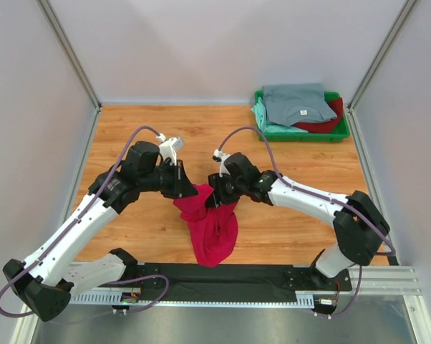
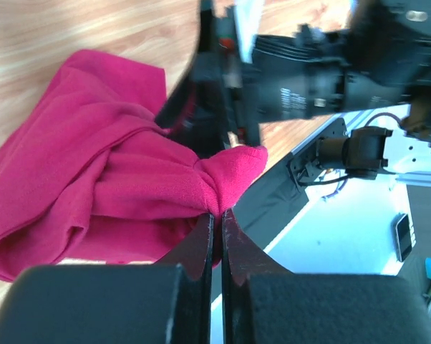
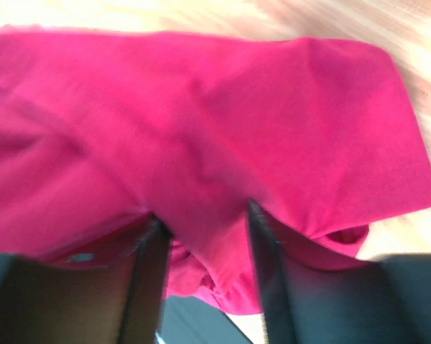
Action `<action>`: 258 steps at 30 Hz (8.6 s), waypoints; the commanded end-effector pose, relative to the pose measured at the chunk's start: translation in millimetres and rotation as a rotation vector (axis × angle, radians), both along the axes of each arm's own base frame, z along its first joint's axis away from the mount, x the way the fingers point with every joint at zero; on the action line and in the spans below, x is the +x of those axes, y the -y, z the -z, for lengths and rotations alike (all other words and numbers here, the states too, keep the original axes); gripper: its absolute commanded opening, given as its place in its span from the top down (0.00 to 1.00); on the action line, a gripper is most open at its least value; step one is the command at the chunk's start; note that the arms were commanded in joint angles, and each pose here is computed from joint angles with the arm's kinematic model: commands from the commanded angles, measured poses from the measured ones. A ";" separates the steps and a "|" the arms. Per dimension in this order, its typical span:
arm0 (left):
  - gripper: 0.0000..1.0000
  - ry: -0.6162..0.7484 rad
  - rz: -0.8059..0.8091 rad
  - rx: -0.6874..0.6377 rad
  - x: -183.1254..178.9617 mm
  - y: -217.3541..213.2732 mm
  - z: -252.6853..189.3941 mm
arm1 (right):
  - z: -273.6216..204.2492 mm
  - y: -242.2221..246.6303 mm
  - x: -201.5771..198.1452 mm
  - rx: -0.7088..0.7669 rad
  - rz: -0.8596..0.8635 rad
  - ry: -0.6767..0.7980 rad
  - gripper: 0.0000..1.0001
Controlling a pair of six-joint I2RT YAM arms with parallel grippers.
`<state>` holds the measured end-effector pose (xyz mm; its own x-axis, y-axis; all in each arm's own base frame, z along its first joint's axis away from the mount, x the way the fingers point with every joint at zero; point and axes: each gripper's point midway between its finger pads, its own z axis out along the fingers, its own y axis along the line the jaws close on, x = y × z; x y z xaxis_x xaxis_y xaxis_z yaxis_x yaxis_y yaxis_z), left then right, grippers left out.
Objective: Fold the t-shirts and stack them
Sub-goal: Flatten the tshirt out
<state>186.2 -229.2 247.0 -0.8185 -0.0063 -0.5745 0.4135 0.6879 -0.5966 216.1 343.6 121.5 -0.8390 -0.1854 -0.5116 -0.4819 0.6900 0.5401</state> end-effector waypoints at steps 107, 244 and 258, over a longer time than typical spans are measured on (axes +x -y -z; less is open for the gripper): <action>1.00 -0.049 -0.202 -0.119 -75.6 -60.5 -40.9 | -178.4 107.9 118.2 -0.062 0.384 0.168 1.00; 0.45 -0.542 -0.511 0.348 76.7 -104.6 240.2 | 50.9 204.8 64.3 -0.264 0.638 -0.367 0.52; 0.86 -0.524 -0.490 0.334 78.4 -101.9 235.6 | 64.0 208.3 56.5 -0.347 0.609 -0.404 0.51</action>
<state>263.3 -135.9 13.6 -0.9327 -0.3429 -0.1118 -0.2767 0.8791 -0.3880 269.7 138.9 59.3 -0.9464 0.2903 -0.1414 0.2303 0.9139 0.3343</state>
